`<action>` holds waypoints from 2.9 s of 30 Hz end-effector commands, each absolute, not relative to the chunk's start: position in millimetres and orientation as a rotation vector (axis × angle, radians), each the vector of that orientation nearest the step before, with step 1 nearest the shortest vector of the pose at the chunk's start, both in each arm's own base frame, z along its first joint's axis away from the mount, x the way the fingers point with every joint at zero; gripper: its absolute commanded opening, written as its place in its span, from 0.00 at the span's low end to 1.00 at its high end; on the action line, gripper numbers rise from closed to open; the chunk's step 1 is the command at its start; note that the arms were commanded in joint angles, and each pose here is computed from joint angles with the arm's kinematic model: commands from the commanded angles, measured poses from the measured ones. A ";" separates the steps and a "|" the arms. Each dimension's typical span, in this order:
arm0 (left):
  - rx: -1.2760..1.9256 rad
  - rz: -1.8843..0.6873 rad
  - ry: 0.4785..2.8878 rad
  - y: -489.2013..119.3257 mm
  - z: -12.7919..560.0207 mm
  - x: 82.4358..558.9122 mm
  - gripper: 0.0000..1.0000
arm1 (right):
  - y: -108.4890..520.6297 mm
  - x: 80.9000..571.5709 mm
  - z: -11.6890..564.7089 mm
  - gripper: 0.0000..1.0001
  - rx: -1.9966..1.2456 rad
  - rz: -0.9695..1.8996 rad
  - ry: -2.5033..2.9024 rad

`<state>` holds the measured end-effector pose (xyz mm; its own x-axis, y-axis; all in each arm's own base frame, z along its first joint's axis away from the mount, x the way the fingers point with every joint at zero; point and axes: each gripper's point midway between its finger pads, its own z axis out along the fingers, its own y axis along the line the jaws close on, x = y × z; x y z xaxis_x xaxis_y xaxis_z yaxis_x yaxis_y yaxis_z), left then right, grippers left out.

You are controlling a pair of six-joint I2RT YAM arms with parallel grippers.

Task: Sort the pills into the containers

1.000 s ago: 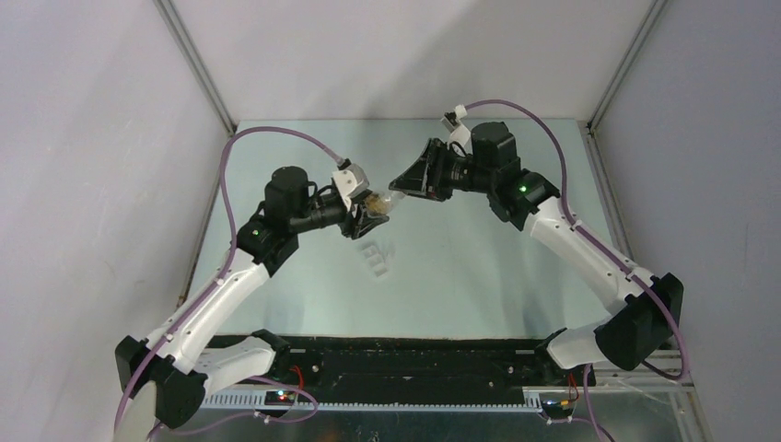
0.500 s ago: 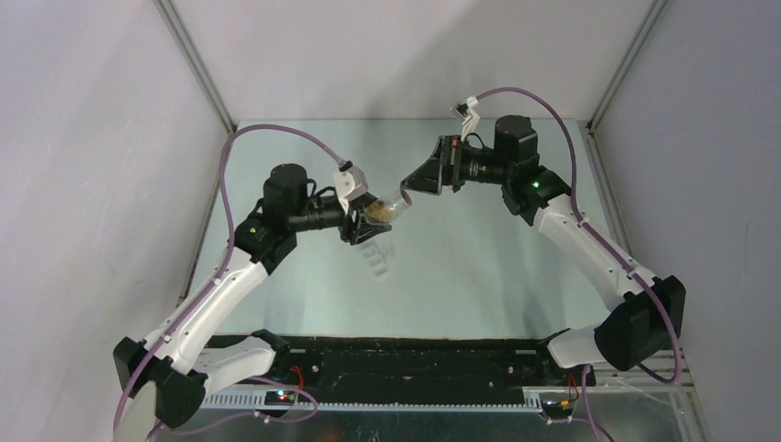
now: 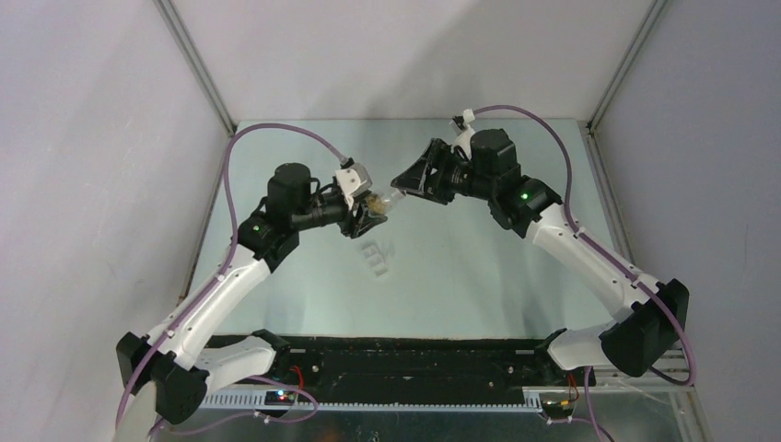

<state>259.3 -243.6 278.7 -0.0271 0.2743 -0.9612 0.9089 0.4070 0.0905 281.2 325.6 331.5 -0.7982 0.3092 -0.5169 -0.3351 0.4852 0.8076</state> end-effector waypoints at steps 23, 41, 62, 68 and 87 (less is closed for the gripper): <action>1.024 -0.779 1.485 -249.0 311.0 255.0 0.00 | 338.7 265.4 374.2 0.33 -0.411 1.505 1.881; 1.293 -1.340 1.362 -270.9 329.0 164.0 0.00 | 292.4 224.3 401.9 0.30 -1.033 1.449 1.468; 1.461 -1.175 1.367 -254.5 299.2 158.0 0.00 | 284.8 213.1 401.9 0.26 -1.207 1.306 1.604; 1.437 -1.194 1.381 -256.7 301.6 160.0 0.00 | 286.3 222.6 400.5 0.26 -1.147 1.222 1.589; 1.078 -0.678 1.416 -228.5 289.8 232.2 0.00 | 200.0 357.0 253.2 0.34 -0.060 0.576 2.210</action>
<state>209.9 -237.3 268.6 0.0099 0.2642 -0.9644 0.9582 0.2733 0.0847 322.6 247.3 314.1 -0.5820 0.0383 -0.8123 -0.5775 0.6837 0.4461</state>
